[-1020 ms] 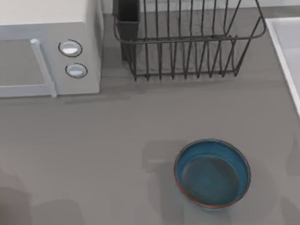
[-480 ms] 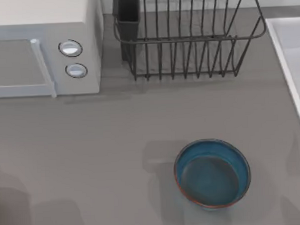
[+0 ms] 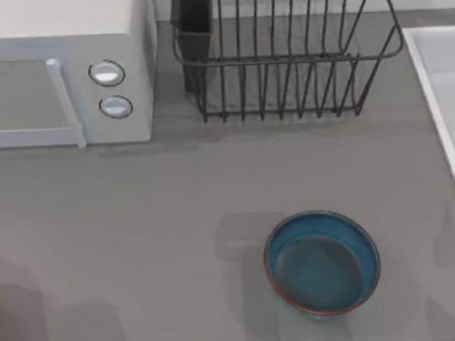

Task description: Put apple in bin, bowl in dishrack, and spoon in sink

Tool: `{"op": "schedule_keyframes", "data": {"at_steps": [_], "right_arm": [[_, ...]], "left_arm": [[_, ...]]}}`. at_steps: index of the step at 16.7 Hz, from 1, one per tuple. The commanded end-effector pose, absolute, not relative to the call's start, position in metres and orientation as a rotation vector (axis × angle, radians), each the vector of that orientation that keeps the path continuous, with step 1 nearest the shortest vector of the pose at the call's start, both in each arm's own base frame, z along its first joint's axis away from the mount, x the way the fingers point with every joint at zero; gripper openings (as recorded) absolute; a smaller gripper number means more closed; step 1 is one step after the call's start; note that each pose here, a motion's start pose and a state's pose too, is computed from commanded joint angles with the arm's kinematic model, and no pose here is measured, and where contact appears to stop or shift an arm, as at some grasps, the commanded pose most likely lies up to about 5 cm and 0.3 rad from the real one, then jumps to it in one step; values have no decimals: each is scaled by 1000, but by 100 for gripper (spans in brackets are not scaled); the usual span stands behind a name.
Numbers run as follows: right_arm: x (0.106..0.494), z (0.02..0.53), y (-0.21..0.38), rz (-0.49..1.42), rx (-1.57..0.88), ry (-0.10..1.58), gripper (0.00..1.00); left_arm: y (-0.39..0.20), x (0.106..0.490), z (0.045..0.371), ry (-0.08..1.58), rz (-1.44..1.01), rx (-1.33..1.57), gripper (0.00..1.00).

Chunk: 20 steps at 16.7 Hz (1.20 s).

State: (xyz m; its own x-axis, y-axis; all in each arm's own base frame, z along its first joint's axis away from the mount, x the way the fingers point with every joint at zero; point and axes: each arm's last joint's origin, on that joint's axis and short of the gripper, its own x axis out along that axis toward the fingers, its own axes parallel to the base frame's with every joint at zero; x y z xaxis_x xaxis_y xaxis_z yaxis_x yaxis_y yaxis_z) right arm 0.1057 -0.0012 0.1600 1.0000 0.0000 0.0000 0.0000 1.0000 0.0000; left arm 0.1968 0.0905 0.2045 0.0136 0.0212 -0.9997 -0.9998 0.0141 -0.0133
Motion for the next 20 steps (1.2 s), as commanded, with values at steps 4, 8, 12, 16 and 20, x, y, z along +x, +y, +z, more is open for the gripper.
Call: {"op": "schedule_keyframes", "data": {"at_steps": [4, 8, 12, 16, 20], "right_arm": [[106, 160, -1, 0, 0, 0, 100], [106, 160, -1, 0, 0, 0, 100], [106, 160, -1, 0, 0, 0, 100], [106, 160, -1, 0, 0, 0, 100], [106, 160, -1, 0, 0, 0, 100]], "left_arm": [[91, 197, 205, 1190, 1199, -1190, 100], [87, 194, 204, 1172, 1154, -1166, 100], [70, 180, 207, 1039, 931, -1041, 100], [43, 149, 209, 782, 587, -773, 100], [19, 120, 196, 438, 259, -409, 100]]}}
